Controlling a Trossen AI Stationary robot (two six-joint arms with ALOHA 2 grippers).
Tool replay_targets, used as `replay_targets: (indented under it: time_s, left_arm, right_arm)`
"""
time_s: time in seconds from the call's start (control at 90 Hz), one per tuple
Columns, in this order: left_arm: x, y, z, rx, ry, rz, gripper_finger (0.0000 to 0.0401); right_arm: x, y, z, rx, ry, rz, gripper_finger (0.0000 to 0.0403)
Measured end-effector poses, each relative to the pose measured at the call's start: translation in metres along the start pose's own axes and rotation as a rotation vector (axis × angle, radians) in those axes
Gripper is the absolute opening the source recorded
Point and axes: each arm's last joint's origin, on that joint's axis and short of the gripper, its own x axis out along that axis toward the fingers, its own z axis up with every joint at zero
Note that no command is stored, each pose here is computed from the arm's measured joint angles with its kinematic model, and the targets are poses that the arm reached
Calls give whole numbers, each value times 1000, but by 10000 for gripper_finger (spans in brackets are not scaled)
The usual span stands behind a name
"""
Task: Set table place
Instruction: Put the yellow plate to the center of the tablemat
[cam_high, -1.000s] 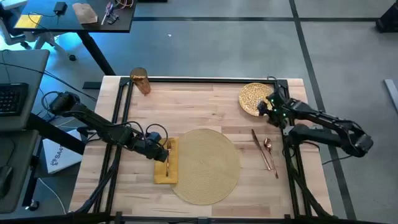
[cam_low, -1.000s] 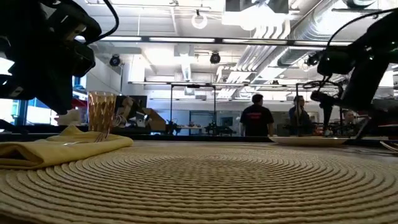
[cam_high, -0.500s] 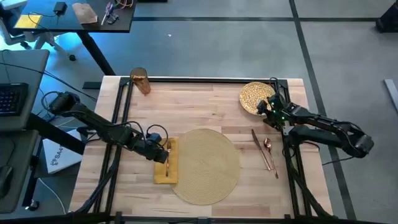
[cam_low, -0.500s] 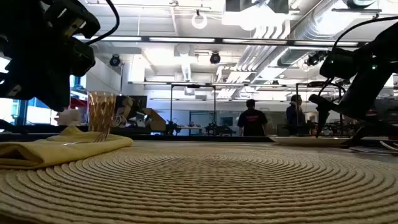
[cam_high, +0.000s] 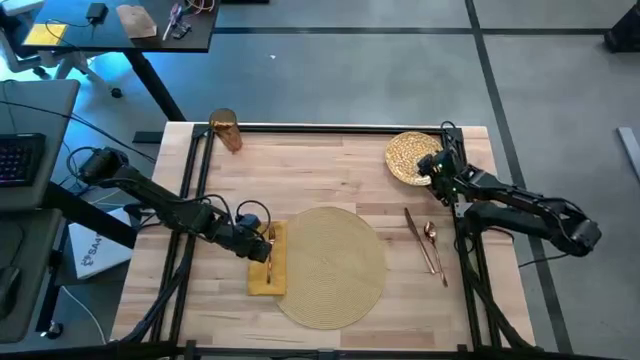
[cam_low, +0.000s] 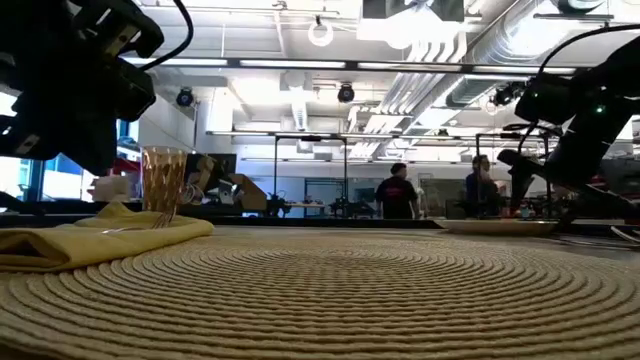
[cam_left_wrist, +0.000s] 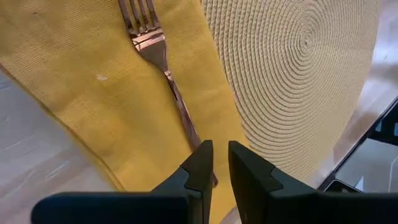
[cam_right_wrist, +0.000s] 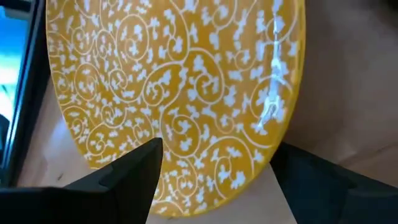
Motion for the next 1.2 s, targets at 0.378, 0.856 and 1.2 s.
replay_targets:
  time_s: [0.378, 0.856, 1.2]
  left_arm:
    - [0, -1, -1, -1, 18, -7, 35]
    - [0, -4, -1, -4, 32, -44, 35]
    - [0, -5, -1, -5, 32, -55, 35]
  right_arm:
    - [12, 2, 0, -42, -20, -40, 262]
    - [14, -3, 0, -36, -63, -100, 94]
    - [14, 12, -2, -146, 25, 67, 3]
